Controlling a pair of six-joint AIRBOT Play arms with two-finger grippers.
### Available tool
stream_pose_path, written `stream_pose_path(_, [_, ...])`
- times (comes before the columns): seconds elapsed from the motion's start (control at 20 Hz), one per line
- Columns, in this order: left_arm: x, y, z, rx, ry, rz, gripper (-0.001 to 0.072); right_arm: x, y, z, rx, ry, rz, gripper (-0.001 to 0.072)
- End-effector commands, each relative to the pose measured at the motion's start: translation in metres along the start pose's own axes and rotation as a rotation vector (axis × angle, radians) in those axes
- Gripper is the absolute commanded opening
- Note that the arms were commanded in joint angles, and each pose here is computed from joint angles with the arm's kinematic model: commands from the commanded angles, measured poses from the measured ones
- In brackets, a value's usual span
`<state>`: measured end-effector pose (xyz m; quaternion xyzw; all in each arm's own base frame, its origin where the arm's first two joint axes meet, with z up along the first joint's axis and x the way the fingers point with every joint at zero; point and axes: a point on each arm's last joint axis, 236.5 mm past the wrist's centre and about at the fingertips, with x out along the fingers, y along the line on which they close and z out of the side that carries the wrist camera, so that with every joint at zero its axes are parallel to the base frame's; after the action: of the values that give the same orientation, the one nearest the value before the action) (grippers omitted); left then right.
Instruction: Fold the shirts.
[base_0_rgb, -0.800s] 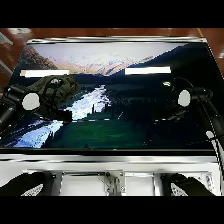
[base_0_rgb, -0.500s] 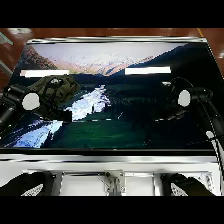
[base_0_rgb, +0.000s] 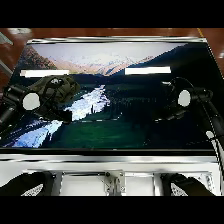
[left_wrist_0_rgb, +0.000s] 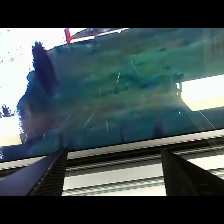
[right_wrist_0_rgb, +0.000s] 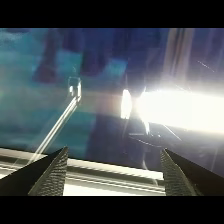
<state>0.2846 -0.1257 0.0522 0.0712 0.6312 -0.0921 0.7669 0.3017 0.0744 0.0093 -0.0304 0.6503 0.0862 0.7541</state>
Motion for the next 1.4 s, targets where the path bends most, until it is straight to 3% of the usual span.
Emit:
stream_pose_path(0.0, [0.000,-0.003,0.016,0.003,-0.065,-0.014,0.0709,0.000,0.002,0.000,0.002,0.001,0.008,0.0689])
stream_pose_path(0.2, [-0.008,-0.018,0.063,-0.017,-0.265,-0.077,0.0709,0.000,0.004,0.006,0.004,-0.025,0.015,0.0689])
stream_pose_path(0.45, [-0.003,-0.021,0.078,-0.028,-0.307,-0.085,0.0708,-0.001,0.010,0.013,0.020,-0.054,0.044,0.0688])
stream_pose_path(0.55, [-0.001,0.003,0.106,-0.041,-0.388,-0.028,0.0711,-0.001,0.018,0.018,0.042,-0.077,0.079,0.0688])
stream_pose_path(0.7, [-0.003,0.089,0.157,-0.188,-0.430,0.058,0.0720,-0.003,0.028,0.027,0.056,-0.112,0.120,0.0687])
stream_pose_path(0.8, [0.006,0.149,0.181,-0.345,-0.405,0.064,0.0720,-0.003,0.026,0.028,0.055,-0.115,0.115,0.0688])
stream_pose_path(0.9, [0.033,0.178,0.193,-0.490,-0.319,-0.050,0.0720,-0.003,0.026,0.029,0.054,-0.119,0.112,0.0687])
stream_pose_path(1.05, [0.086,0.192,0.189,-0.584,-0.154,-0.176,0.0720,-0.003,0.026,0.031,0.054,-0.130,0.112,0.0687])
stream_pose_path(1.35, [0.143,0.221,0.171,-0.705,-0.051,-0.165,0.0720,-0.004,0.026,0.033,0.061,-0.138,0.113,0.0687])
